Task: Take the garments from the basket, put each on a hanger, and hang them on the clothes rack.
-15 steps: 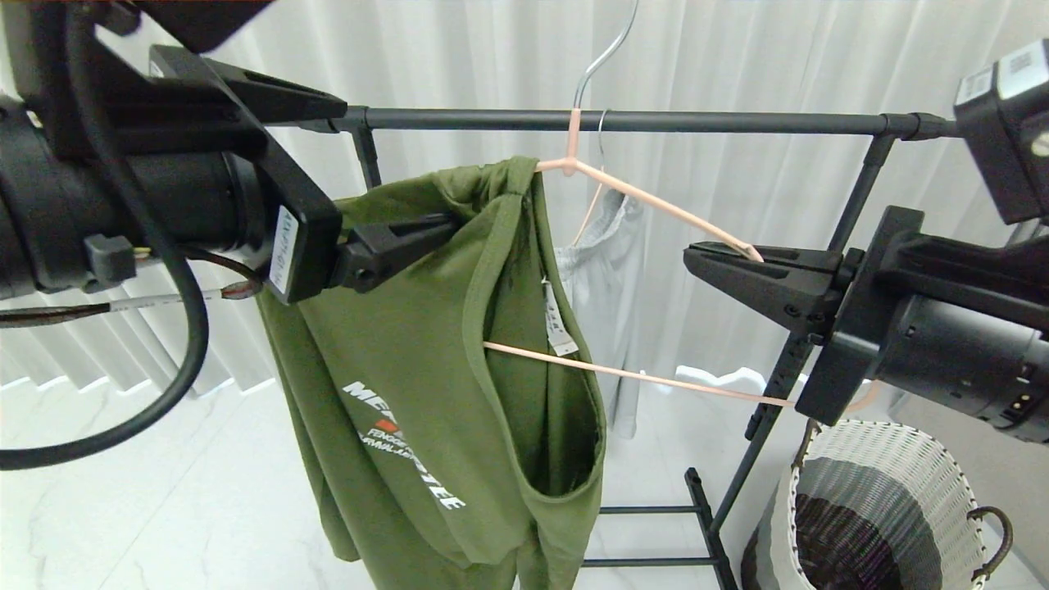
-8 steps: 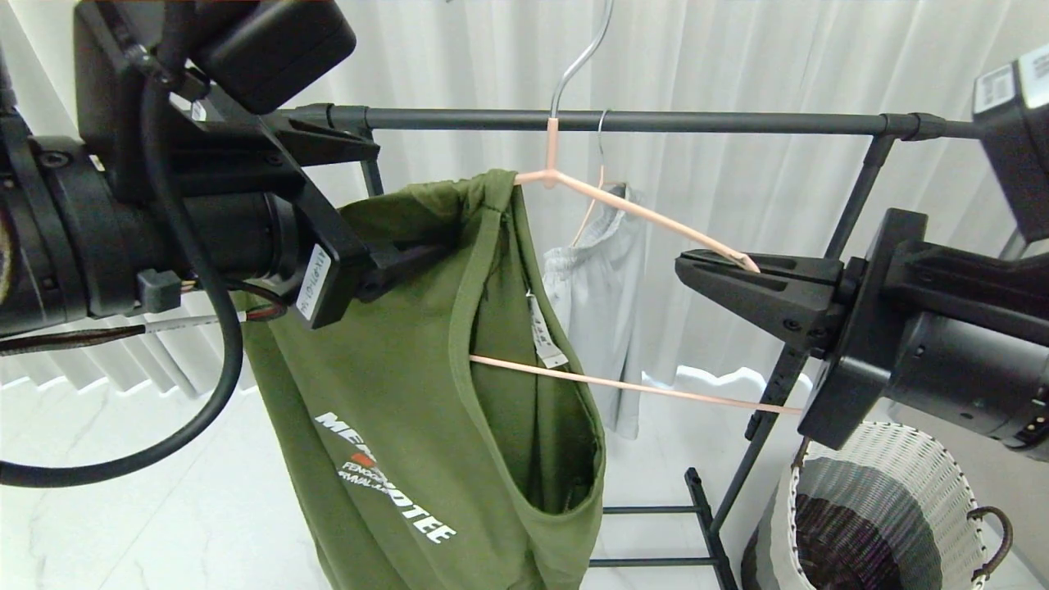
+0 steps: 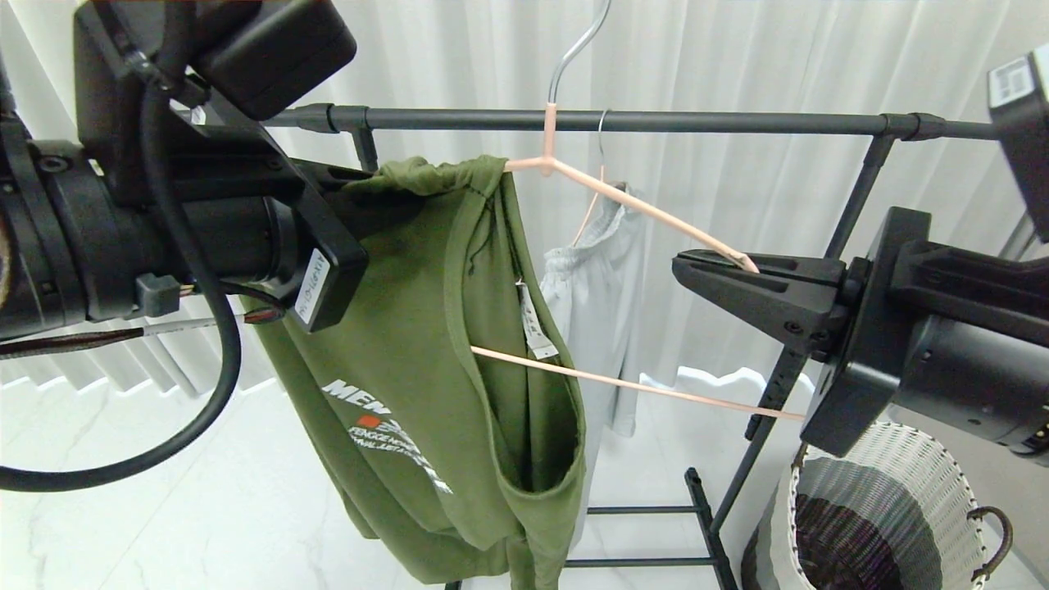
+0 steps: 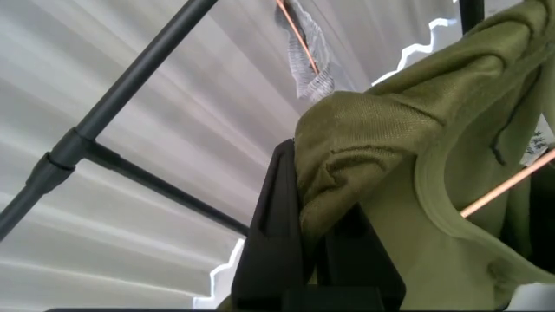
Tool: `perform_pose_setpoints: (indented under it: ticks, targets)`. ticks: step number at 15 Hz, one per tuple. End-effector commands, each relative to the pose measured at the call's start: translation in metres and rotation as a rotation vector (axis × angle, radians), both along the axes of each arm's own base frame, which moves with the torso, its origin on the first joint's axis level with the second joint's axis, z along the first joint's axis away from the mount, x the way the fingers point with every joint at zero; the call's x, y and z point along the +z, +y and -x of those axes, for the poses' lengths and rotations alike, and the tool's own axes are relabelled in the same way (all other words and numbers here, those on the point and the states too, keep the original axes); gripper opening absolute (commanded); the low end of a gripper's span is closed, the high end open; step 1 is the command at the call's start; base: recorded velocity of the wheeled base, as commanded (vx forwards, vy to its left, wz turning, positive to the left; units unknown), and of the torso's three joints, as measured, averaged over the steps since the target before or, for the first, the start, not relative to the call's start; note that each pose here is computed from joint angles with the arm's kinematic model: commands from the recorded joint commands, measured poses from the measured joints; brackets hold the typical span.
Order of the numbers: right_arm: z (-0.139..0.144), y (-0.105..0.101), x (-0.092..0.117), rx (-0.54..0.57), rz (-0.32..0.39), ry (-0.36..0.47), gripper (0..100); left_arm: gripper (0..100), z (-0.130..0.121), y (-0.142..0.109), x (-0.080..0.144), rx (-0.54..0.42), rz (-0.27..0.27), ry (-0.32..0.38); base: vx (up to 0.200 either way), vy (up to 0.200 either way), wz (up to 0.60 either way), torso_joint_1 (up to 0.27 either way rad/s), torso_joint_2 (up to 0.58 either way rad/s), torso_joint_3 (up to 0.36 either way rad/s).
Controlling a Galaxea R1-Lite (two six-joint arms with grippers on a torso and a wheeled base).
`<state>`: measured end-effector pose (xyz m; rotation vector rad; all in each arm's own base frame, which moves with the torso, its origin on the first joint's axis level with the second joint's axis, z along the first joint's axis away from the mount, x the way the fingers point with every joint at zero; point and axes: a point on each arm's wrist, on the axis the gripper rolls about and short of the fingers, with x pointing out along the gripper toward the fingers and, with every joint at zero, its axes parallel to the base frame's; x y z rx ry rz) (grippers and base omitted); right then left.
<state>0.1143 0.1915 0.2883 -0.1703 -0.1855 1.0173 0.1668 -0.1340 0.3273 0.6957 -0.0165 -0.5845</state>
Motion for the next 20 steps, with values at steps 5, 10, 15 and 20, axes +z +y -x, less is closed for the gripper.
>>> perform_pose_setpoints:
  ticks: [5,10,15,20]
  targets:
    - [-0.005,-0.005,-0.002,-0.044,0.011,-0.002,100,0,-0.005,0.007,-0.003,0.040,-0.045,-0.016,0.000,0.000,0.00,0.000,0.00,0.000]
    - [-0.010,-0.015,-0.005,-0.088,0.029,0.010,100,0,-0.022,0.017,-0.008,0.200,-0.060,-0.080,0.000,0.000,0.00,0.000,0.00,0.000]
    - [-0.018,-0.004,-0.036,-0.090,0.135,0.178,100,0,-0.036,-0.005,-0.007,0.347,0.168,-0.134,0.000,0.000,0.00,0.000,0.00,0.000]
    - [-0.051,0.041,-0.042,-0.202,0.034,0.378,100,0,-0.026,-0.015,-0.004,0.291,0.247,-0.116,0.000,0.000,0.00,0.000,0.00,0.000]
